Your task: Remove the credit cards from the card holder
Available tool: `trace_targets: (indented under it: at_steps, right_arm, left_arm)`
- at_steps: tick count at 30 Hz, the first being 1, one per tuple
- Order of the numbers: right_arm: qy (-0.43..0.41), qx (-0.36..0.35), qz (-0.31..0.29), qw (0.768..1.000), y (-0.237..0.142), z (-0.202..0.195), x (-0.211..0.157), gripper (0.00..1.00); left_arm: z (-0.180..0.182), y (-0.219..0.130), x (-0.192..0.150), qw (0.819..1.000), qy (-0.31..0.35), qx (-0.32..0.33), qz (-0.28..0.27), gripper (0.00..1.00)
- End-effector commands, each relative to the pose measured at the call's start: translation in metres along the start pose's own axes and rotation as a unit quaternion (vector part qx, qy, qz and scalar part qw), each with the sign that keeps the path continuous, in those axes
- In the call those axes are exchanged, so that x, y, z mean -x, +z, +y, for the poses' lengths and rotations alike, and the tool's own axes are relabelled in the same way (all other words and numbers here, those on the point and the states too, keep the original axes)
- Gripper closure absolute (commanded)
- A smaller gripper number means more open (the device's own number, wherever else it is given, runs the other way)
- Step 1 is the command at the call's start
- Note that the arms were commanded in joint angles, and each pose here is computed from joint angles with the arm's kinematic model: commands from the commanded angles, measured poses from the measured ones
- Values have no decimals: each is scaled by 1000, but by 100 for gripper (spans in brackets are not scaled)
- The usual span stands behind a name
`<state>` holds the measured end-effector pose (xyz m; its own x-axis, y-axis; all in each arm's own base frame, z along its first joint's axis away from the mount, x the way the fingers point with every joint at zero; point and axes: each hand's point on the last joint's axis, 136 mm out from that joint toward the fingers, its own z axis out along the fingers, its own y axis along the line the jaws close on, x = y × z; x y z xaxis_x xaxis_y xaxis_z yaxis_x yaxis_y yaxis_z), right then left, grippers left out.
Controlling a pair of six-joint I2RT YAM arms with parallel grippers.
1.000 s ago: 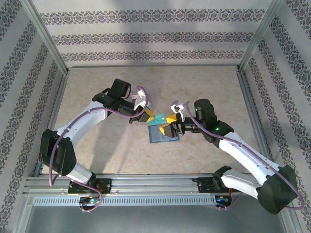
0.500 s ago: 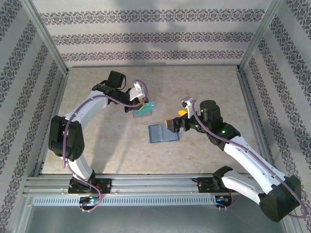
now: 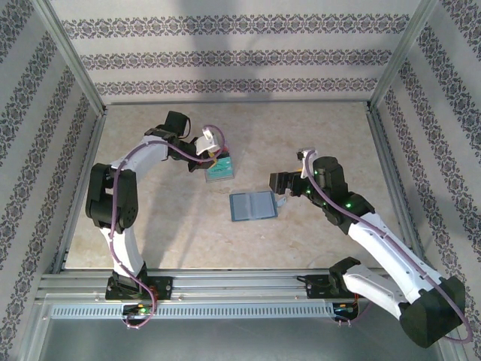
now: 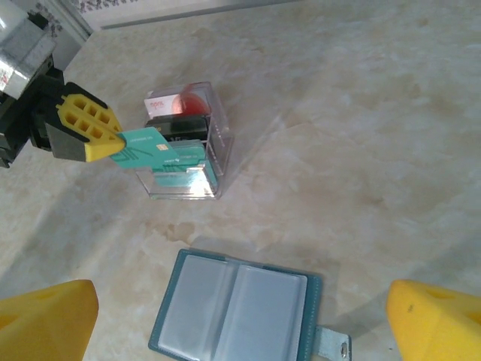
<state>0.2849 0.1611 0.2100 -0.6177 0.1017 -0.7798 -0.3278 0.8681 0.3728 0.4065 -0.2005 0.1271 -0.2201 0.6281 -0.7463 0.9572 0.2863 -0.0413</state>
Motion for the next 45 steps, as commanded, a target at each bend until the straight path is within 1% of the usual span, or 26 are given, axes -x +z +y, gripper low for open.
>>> trace_targets:
  at_steps: [1,8,14,25,30,34,45]
  right_arm:
    - [18,-28,-8,999,-4,-12,-2,2]
    - [19,-28,-15,999,-8,-12,1,2]
    - [19,-36,-19,999,-12,-14,1,2]
    - [20,-38,-18,999,-14,-16,0,2]
    - [21,-39,-16,999,-12,-17,-1,2]
    - [20,-37,-6,999,-7,-17,-5,2]
    - [22,-29,2,999,1,-14,-4,2]
  left_arm:
    - [14,-3,4,1000,22,8,-12,100]
    - [25,2,0,1000,14,-3,-17,100]
    - [28,8,-6,1000,5,-19,-7,100]
    - [25,8,-8,1000,13,-21,-12,100]
    - [20,8,-9,999,13,-32,-12,100]
    - [20,6,-8,999,19,-24,-16,100]
    - [17,11,-19,999,9,-39,-11,100]
